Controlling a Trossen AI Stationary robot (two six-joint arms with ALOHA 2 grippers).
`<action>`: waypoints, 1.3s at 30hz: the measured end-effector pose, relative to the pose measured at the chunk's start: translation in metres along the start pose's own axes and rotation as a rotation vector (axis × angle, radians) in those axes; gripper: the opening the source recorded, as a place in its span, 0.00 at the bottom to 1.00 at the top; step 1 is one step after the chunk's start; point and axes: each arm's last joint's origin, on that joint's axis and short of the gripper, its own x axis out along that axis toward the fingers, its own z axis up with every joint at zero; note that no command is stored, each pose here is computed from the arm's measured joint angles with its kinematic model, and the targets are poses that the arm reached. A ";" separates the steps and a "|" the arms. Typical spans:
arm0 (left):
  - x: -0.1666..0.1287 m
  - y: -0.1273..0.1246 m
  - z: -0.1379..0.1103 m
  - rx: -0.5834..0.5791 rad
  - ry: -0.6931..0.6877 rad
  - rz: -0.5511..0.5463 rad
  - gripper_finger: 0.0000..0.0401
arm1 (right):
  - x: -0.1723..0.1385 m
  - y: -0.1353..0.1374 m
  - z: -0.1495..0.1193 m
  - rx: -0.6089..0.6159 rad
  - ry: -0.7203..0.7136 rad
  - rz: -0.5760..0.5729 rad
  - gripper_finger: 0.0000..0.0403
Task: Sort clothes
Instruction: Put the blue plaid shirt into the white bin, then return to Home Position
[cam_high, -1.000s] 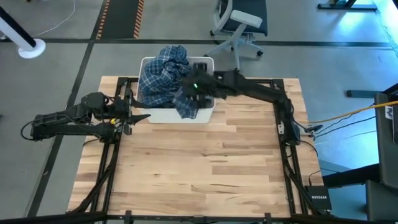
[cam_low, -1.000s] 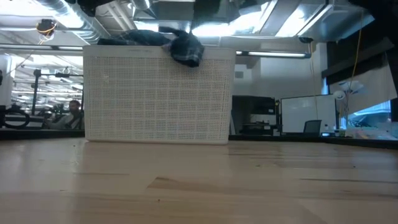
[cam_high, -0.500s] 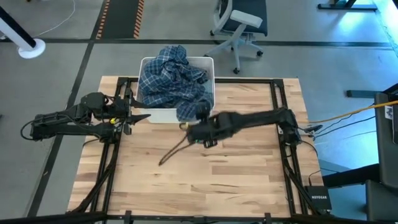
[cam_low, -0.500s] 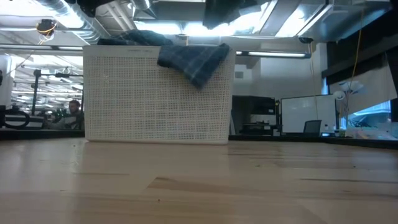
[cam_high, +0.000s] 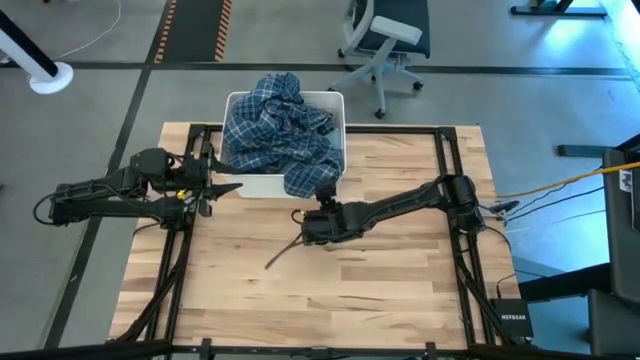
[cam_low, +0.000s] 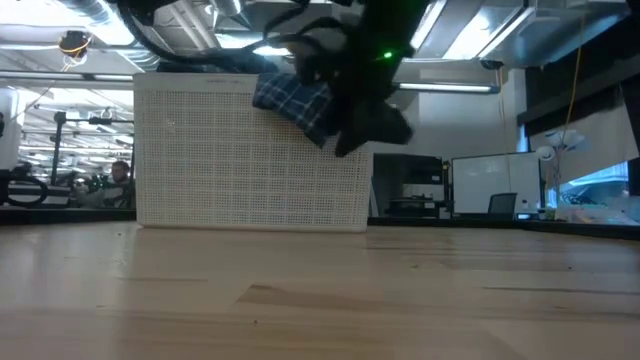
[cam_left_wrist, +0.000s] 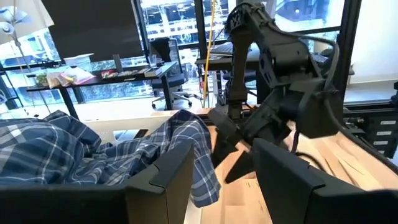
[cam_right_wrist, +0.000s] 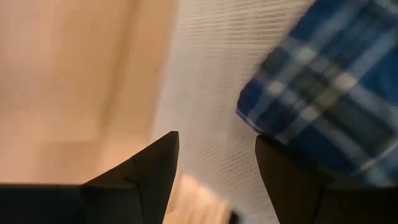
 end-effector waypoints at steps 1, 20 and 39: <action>0.000 0.000 0.000 0.001 -0.001 0.001 0.40 | 0.002 -0.002 0.001 0.006 -0.007 -0.033 0.58; 0.000 0.000 0.000 0.000 0.001 0.000 0.40 | -0.031 -0.173 0.021 0.161 -0.157 -0.368 0.58; 0.000 0.000 -0.002 -0.036 0.025 -0.003 0.40 | -0.132 -0.161 -0.015 0.152 -0.230 -0.051 0.58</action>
